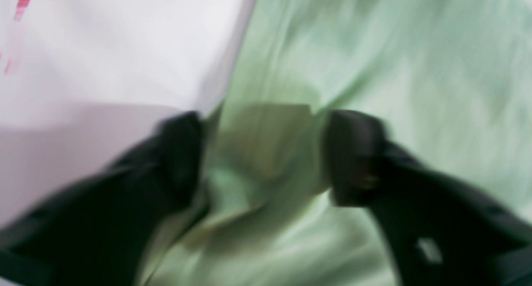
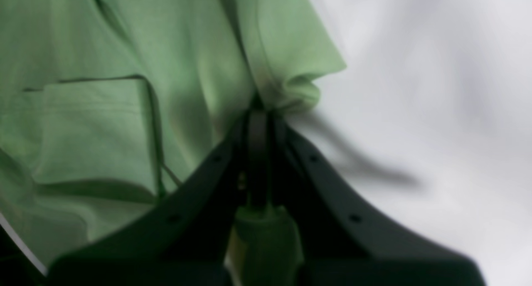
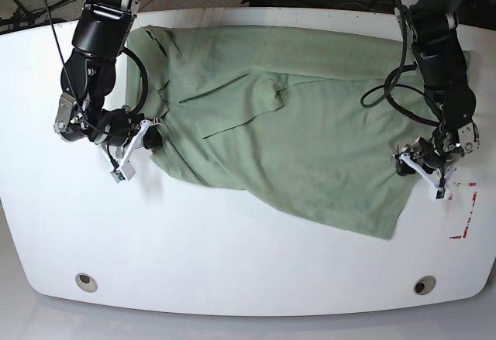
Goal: Fold the T-shirt properly
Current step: 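Release the shirt and move both grippers to its hem edge, then grasp the shirt hem with both grippers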
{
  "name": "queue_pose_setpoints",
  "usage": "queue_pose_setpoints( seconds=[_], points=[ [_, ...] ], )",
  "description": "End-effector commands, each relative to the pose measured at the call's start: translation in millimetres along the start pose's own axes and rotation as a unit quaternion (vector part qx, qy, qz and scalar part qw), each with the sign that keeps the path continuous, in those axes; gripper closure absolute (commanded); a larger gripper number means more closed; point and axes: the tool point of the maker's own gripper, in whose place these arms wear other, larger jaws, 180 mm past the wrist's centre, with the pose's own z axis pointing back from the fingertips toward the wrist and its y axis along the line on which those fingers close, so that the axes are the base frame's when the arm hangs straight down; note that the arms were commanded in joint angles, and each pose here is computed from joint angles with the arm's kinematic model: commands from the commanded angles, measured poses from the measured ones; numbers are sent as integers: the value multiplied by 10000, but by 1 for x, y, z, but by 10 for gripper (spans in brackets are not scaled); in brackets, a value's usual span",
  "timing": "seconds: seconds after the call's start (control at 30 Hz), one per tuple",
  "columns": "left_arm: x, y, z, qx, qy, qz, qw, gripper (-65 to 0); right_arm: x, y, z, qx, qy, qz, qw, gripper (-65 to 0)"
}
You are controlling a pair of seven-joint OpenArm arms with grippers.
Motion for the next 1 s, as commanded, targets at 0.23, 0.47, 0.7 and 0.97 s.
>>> queue_pose_setpoints(
  seconds=[0.23, 0.47, 0.7, 0.97],
  points=[
    [-50, 18, 42, 277, 539, -920, 9939, -444, 22, 0, 8, -14, -294, 126, 9995, 0],
    [-34, 21, 61, 457, 238, -1096, 9926, -458, 21, -1, 7, -3, -282, 105, 9995, 0],
    [6, 27, 63, 536, -115, -875, 9947, -490, 21, 0, 6, 8, -277, 104, 9996, 0],
    [25, 25, 37, 260, -34, -419, 9988, -515, 21, 1, 6, 31, -294, 96, 9995, 0]
  ],
)
